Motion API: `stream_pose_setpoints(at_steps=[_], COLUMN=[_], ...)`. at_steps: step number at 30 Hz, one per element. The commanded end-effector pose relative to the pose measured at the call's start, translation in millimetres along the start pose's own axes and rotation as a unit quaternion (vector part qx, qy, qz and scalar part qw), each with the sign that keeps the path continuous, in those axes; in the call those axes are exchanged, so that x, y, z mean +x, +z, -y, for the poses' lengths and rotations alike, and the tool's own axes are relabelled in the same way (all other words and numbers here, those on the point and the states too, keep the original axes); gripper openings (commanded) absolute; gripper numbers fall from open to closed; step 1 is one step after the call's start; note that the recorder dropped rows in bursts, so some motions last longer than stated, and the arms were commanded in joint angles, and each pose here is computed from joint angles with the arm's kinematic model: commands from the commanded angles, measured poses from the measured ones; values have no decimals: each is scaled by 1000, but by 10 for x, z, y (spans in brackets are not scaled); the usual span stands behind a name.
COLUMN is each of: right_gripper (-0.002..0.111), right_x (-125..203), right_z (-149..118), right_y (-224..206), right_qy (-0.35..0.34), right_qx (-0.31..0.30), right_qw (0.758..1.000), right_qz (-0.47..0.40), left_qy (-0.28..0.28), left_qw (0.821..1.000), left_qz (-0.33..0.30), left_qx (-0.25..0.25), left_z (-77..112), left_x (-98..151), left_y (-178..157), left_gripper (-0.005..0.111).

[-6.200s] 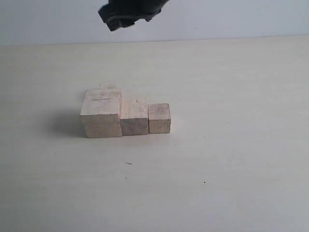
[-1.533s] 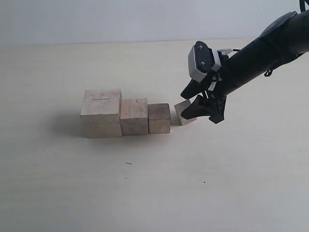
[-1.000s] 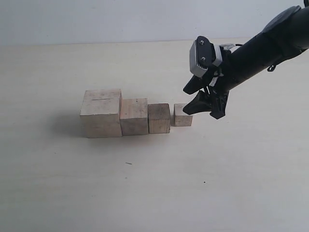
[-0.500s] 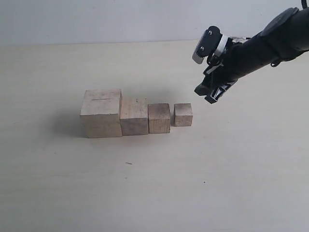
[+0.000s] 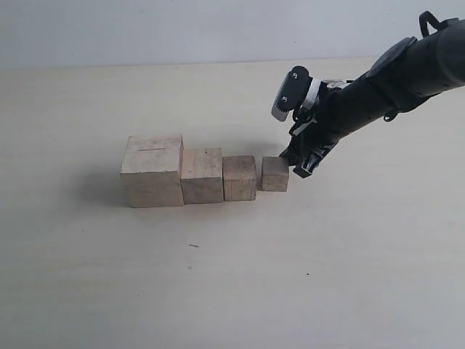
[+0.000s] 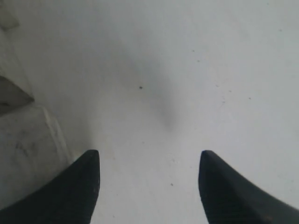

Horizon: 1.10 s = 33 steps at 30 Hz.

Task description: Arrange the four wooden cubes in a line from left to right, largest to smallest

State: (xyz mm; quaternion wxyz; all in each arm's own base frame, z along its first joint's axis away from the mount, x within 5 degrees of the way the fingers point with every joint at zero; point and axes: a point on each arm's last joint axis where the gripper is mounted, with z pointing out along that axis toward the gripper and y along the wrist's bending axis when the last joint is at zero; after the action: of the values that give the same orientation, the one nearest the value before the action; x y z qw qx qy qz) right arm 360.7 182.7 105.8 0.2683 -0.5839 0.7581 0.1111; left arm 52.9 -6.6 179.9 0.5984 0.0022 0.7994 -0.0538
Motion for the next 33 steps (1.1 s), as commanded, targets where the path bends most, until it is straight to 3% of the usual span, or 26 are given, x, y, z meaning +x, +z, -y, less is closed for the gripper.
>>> stream_pose_setpoints(at_steps=[1,33], right_gripper=[59,59], right_x=[-5,-76], right_z=[-23,-62], right_y=[-6,-10], right_qy=[-16,-21], right_qx=[-6,-26], right_qw=[1000,999], right_qz=[-4,35], left_qy=[-1,-1], left_qw=[1000,1000], left_qz=[6,6], left_qx=[4,4], left_z=[5,5], left_x=[-11,-11], left_y=[-4,-4], left_gripper=[0,0])
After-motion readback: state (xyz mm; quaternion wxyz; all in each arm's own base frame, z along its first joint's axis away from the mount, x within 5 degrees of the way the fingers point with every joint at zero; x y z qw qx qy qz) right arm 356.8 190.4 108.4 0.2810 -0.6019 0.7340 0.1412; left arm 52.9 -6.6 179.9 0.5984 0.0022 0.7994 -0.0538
